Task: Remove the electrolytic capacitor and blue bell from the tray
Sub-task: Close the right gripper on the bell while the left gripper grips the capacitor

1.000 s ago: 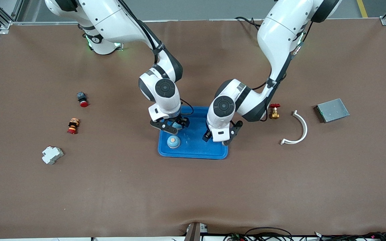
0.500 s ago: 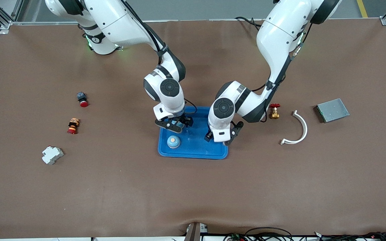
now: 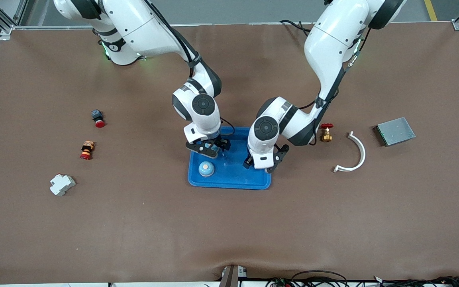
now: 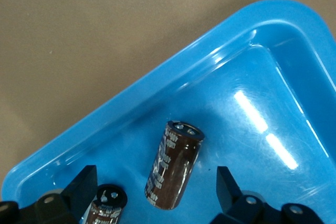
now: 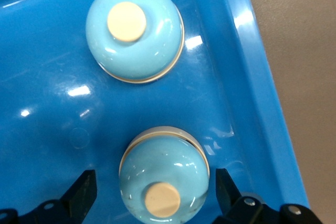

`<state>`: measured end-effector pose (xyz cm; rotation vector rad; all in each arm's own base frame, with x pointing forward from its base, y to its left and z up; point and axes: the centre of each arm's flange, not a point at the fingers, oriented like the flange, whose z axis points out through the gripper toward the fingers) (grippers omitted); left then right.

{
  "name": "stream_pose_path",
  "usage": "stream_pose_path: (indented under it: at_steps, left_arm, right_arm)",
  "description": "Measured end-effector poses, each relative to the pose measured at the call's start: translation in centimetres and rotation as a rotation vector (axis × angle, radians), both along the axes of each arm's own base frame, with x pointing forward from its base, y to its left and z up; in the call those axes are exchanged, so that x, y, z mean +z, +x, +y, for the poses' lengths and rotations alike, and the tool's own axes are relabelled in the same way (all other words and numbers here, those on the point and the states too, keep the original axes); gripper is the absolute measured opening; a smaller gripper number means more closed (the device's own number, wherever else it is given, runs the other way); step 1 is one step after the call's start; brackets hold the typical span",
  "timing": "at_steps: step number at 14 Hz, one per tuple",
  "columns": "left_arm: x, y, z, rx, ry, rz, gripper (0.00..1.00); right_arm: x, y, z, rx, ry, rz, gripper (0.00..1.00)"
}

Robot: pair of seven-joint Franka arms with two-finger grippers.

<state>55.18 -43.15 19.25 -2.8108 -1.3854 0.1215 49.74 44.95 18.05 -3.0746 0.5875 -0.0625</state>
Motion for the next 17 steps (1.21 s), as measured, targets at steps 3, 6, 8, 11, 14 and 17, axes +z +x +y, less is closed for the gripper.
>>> stream_pose_path:
  at_steps: [3, 6, 8, 11, 14, 17]
  left_arm:
    - [-0.73, -0.06, -0.11, -0.001, -0.005, -0.005, 1.00]
    - [-1.15, -0.11, -0.13, -0.001, -0.005, -0.005, 1.00]
    - [-1.13, -0.09, -0.15, -0.001, -0.006, -0.006, 1.00]
    - [-1.12, -0.08, -0.16, -0.001, -0.007, -0.008, 1.00]
    - [-1.11, -0.08, -0.17, -0.001, -0.008, -0.008, 0.72]
    - [-1.10, -0.07, -0.17, -0.001, -0.008, -0.009, 0.41]
  right_arm:
    - [0.06, 0.17, -0.11, 0.005, -0.005, -0.007, 1.00]
    - [0.14, 0.40, -0.28, 0.009, -0.011, -0.014, 1.00]
    - [0.17, 0.45, -0.30, 0.009, -0.011, -0.016, 1.00]
    - [0.19, 0.49, -0.30, 0.009, -0.011, -0.017, 1.00]
    - [0.23, 0.52, -0.29, 0.020, -0.018, -0.024, 0.91]
    - [0.34, 0.54, -0.18, 0.021, -0.020, -0.029, 0.67]
